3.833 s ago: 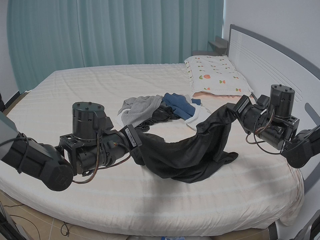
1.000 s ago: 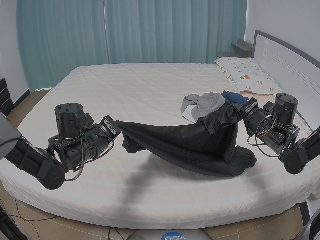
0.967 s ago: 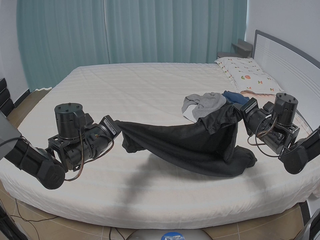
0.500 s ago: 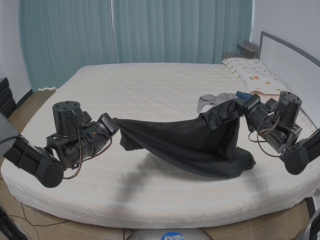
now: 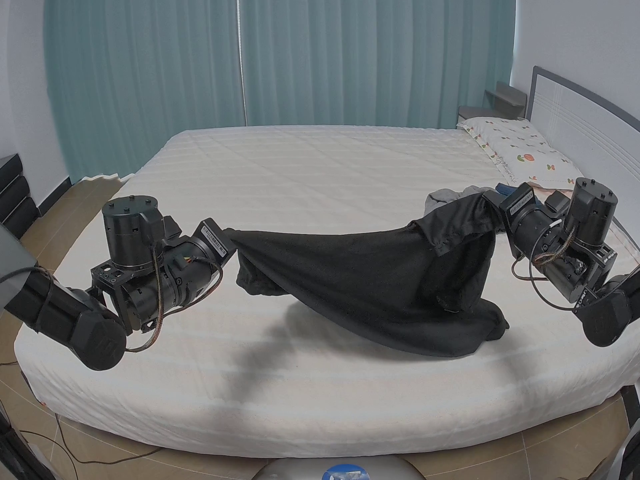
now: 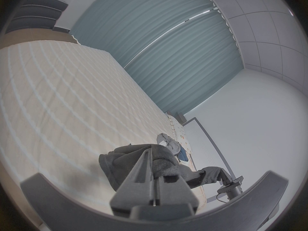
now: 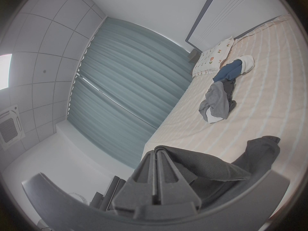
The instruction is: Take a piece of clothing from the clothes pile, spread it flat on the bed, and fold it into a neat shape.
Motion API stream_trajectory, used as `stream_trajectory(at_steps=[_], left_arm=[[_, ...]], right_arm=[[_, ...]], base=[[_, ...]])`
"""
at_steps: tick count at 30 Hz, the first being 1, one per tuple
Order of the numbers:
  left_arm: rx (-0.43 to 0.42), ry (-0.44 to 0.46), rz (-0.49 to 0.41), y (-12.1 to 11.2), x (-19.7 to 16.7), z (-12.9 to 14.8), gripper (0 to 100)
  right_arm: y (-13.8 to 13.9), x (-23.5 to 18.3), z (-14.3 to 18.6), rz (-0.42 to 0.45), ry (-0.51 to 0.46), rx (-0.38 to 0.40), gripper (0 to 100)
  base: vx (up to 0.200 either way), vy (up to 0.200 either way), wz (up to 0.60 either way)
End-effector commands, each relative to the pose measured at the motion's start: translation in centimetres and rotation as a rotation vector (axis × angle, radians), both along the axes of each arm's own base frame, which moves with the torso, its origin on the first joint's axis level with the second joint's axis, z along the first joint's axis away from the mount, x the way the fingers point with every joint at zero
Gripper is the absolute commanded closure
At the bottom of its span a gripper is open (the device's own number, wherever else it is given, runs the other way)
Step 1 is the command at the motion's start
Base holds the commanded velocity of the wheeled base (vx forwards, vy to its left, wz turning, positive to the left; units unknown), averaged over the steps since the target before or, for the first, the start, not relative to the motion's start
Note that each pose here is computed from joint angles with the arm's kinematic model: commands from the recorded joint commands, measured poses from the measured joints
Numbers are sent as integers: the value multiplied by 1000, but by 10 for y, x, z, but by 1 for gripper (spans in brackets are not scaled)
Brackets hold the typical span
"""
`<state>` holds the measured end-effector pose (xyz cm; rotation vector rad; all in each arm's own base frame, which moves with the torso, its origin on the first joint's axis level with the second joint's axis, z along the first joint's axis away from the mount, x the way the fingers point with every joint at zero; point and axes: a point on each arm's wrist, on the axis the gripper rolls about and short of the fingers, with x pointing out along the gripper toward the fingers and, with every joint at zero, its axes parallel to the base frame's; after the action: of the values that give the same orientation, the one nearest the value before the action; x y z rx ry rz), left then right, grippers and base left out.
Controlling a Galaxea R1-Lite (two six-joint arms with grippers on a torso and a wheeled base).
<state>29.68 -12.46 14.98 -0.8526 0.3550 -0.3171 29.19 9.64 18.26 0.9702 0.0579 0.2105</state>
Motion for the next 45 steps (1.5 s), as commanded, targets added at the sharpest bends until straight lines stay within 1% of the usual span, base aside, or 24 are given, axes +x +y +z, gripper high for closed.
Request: stream_trajectory(at_steps=[1,5,9,15,17,19,20,24,25,26,27,28,29,30,32,33,35,36,37,38,40,44,45], left_arm=[[-1,-2,-13,-2,0,2,100],[4,12,-22,-3,-4,-1,100],[12,29,-25,-3,-8,-6,100],[-9,-19,-39,0,-25,13,100],[-17,-41,-53,0,-36,27,100],[-17,-42,-59,0,-40,31,100],[-18,-55,-64,3,-48,44,100],[-43,-122,-58,11,-61,78,100],[-43,-123,-58,11,-61,80,100],[-42,-129,-57,13,-65,93,100],[-41,-126,-56,14,-66,95,100],[-34,-118,-54,15,-67,108,100],[-34,-118,-54,15,-67,108,100],[-30,-108,-55,13,-64,120,100],[-32,-115,-51,13,-61,130,100],[-35,-121,-48,12,-59,136,100],[-27,-104,-41,10,-49,137,100],[-23,-95,-41,9,-46,136,100],[-12,-70,-40,5,-37,133,100],[-12,-70,-40,5,-37,133,100],[11,-20,-31,-4,-15,121,100],[32,28,-24,-18,19,101,100],[33,29,-24,-18,20,100,100]], right_arm=[[-3,-12,3,3,5,-4,100],[-6,-30,8,16,9,-5,100],[-10,-57,20,35,-6,-4,100],[-23,-97,50,45,-61,1,100],[-30,-116,65,46,-91,-8,100],[-32,-122,70,46,-107,-13,100],[-38,-135,85,38,-146,-20,100],[-49,-161,119,23,-231,-8,100],[-50,-163,122,23,-236,-7,100],[-55,-175,137,21,-267,-8,100],[-55,-177,139,22,-272,-8,100],[-59,-187,155,24,-300,-7,100],[-59,-187,155,24,-300,-7,100],[-61,-190,170,14,-320,-13,100],[-62,-188,182,-5,-338,-19,100],[-62,-182,188,-18,-340,-21,100],[-62,-167,194,-58,-332,-46,100],[-62,-162,195,-69,-326,-54,100],[-62,-145,193,-100,-303,-80,100],[-62,-145,193,-100,-303,-80,100],[-62,-112,183,-138,-241,-114,100],[-56,-79,165,-135,-156,-137,100],[-56,-78,165,-137,-155,-138,100]], base=[[0,0,0],[0,0,0],[-200,0,0],[-200,0,0],[-200,0,0],[0,0,0],[0,0,0],[0,0,0],[0,0,0],[0,0,0],[0,0,0],[0,0,0],[0,0,0],[0,0,0],[0,0,0],[0,0,0],[0,0,0],[0,0,0],[0,0,0],[0,0,0],[0,0,0],[0,0,0],[200,0,0]])
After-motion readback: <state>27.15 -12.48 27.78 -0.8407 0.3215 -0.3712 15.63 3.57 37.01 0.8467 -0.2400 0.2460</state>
